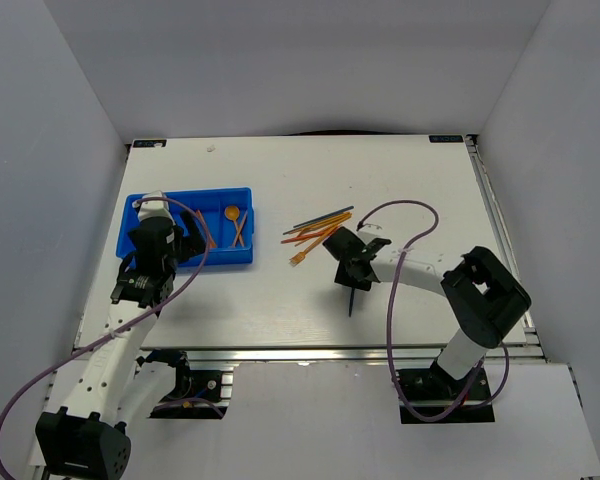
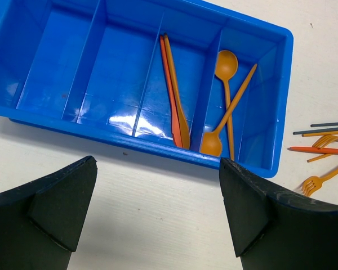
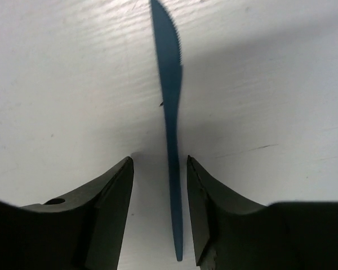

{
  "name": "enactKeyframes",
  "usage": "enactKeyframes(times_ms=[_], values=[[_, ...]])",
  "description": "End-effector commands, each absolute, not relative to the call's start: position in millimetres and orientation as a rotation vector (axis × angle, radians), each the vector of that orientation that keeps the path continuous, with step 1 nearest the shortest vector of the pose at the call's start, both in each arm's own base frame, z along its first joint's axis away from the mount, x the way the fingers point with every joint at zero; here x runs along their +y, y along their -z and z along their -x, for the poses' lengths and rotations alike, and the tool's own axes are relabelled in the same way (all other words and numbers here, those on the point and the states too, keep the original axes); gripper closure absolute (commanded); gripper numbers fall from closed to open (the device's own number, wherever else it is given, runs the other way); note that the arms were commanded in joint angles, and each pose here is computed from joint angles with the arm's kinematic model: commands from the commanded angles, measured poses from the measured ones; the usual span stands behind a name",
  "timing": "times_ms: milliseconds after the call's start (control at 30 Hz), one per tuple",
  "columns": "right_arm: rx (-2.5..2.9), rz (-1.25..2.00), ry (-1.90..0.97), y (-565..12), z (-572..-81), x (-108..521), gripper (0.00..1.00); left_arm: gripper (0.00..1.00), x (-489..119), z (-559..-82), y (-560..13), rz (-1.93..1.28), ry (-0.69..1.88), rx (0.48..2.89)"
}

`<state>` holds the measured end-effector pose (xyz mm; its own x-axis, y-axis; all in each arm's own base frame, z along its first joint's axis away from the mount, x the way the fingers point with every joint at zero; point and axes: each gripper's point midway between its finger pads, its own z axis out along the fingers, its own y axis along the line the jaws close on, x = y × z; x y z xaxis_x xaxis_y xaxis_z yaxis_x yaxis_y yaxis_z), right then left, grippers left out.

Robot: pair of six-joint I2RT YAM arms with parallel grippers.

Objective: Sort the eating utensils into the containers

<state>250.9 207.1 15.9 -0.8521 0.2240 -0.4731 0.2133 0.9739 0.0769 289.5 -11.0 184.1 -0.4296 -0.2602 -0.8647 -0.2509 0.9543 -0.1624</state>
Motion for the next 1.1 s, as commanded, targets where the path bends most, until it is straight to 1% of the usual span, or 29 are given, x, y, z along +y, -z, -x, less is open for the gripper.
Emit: enactKeyframes(times_ms=[0,67,200,233,400,433,467,500,567,600,633,667,767,800,900,933,967,1000,1067], values=[[2.711,-0.236,0.020,-3,-219,205,0.51,0.02,-10,-290,-196,0.374,0.011,2.001],[2.724,-0.209,0.032,1,-208,206,0.51,0.02,-9,-290,-196,0.376,0.007,2.002],[2.737,-0.186,0.064,5,-191,203,0.54,0.02,-9,-290,-195,0.378,0.007,2.006],[2.740,-0.195,0.080,6,-186,201,0.57,0.02,-9,-290,-196,0.378,0.006,2.004],[2.749,-0.206,0.164,17,-174,184,0.62,0.02,-9,-289,-198,0.381,0.007,1.998],[2.748,-0.211,0.184,19,-173,181,0.67,0.02,-9,-289,-199,0.380,0.010,1.994],[2.754,-0.221,0.206,23,-171,178,0.69,0.02,-10,-288,-199,0.378,0.012,1.996],[2.760,-0.224,0.221,26,-170,177,0.76,0.02,-10,-288,-199,0.379,0.013,1.996],[2.777,-0.223,0.242,33,-166,175,0.86,0.02,-10,-288,-199,0.378,0.016,1.998],[2.789,-0.224,0.233,35,-164,176,0.93,0.02,-11,-288,-199,0.375,0.018,1.999],[2.797,-0.221,0.235,38,-161,174,0.97,0.02,-11,-288,-200,0.374,0.023,1.997],[2.802,-0.212,0.223,39,-161,175,1.00,0.02,-12,-288,-200,0.376,0.026,1.996],[2.813,-0.192,0.118,37,-162,190,1.00,0.02,-19,-288,-197,0.366,0.070,2.015],[2.814,-0.160,0.084,35,-163,195,1.00,0.02,-25,-288,-194,0.369,0.105,2.028],[2.735,-0.067,0.001,11,-174,210,1.00,0.02,-63,-287,-186,0.340,0.355,2.073],[2.701,-0.043,-0.029,1,-177,215,1.00,0.02,-91,-285,-193,0.276,0.540,2.062],[2.648,-0.031,-0.101,-17,-182,223,1.00,0.02,-108,-281,-187,0.301,0.660,2.072],[2.597,0.030,-0.161,-28,-185,233,1.00,0.02,-121,-278,-191,0.293,0.755,2.056],[2.524,0.029,-0.282,-54,-189,242,1.00,0.02,-155,-272,-210,0.250,0.947,1.983]])
